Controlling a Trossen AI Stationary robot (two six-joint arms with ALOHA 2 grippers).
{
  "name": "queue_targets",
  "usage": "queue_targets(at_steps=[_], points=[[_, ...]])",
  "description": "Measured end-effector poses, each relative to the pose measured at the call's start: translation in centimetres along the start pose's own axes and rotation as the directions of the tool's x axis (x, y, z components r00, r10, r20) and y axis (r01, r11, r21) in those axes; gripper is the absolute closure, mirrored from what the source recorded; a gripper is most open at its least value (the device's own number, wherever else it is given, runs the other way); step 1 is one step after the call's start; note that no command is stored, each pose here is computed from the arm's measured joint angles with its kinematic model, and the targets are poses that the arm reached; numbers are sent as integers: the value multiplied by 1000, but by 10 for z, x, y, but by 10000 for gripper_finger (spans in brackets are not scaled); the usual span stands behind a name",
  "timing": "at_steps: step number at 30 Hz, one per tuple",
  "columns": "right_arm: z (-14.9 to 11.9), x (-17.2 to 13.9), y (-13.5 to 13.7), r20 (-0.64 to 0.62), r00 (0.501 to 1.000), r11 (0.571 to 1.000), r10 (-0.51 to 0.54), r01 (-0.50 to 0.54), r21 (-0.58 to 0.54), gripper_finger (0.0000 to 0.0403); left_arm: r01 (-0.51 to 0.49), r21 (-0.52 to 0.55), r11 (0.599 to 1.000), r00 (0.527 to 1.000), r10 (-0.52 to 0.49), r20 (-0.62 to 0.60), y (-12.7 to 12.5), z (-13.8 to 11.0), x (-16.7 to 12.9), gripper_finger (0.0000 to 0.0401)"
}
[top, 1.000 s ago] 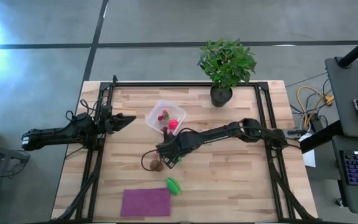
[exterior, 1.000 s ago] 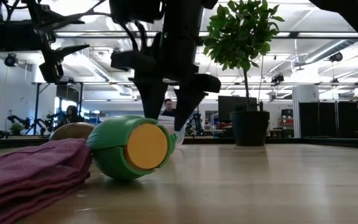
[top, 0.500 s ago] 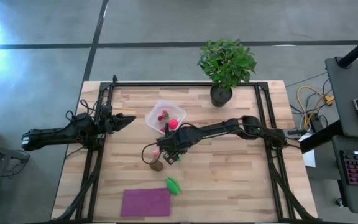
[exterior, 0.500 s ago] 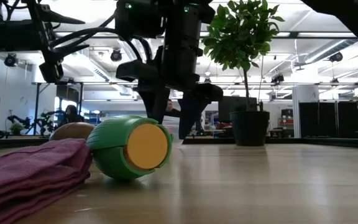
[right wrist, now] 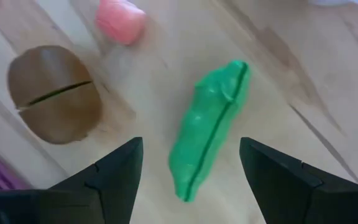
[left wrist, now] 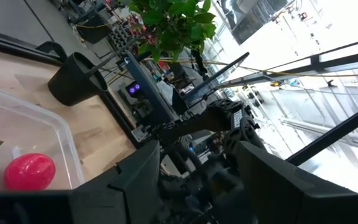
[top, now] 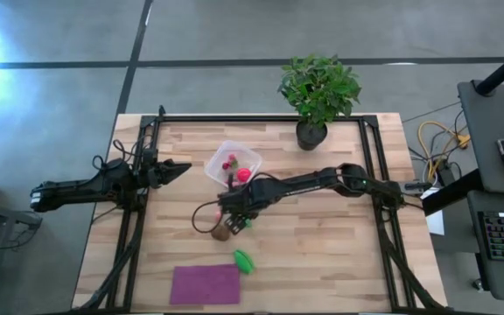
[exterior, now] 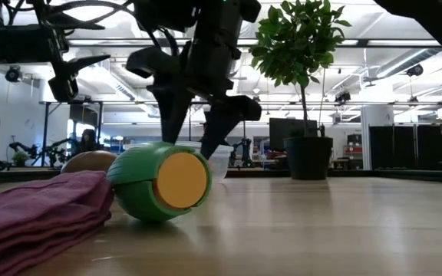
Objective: Pick and placing Produce into tupperware
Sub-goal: Put the green pea into the transparent bin
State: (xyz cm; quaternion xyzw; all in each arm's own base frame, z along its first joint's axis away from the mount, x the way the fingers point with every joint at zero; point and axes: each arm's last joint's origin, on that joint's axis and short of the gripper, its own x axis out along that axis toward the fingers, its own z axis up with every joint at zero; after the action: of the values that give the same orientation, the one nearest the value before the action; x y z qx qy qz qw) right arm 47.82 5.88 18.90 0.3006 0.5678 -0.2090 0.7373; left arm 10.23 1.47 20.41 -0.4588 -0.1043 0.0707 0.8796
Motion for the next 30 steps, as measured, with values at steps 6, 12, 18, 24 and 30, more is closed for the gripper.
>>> queue_targets(at_steps=[6, 12, 18, 24, 30], points=[[-1, 25, 1, 0, 1000, 1000, -23, 23, 16, 142, 0, 0, 1000, 1000, 0, 0, 0, 0, 0, 200], [0, 39, 2, 11, 1000, 1000, -17, 16, 19, 151, 1, 0, 1000, 1000, -1, 0, 0, 0, 0, 200], [0, 45, 2, 17, 999, 999, -34, 34, 0, 168, 1, 0, 1000, 1000, -1, 0, 0, 0, 0, 200], [2, 46, -1, 45, 997, 997, -65, 66, -33, 208, 0, 0, 1000, 1000, 0, 0, 0, 0, 0, 200], [10, 44, -5, 58, 997, 997, -55, 58, -49, 258, 1, 0, 1000, 1000, -1, 0, 0, 0, 0, 200]])
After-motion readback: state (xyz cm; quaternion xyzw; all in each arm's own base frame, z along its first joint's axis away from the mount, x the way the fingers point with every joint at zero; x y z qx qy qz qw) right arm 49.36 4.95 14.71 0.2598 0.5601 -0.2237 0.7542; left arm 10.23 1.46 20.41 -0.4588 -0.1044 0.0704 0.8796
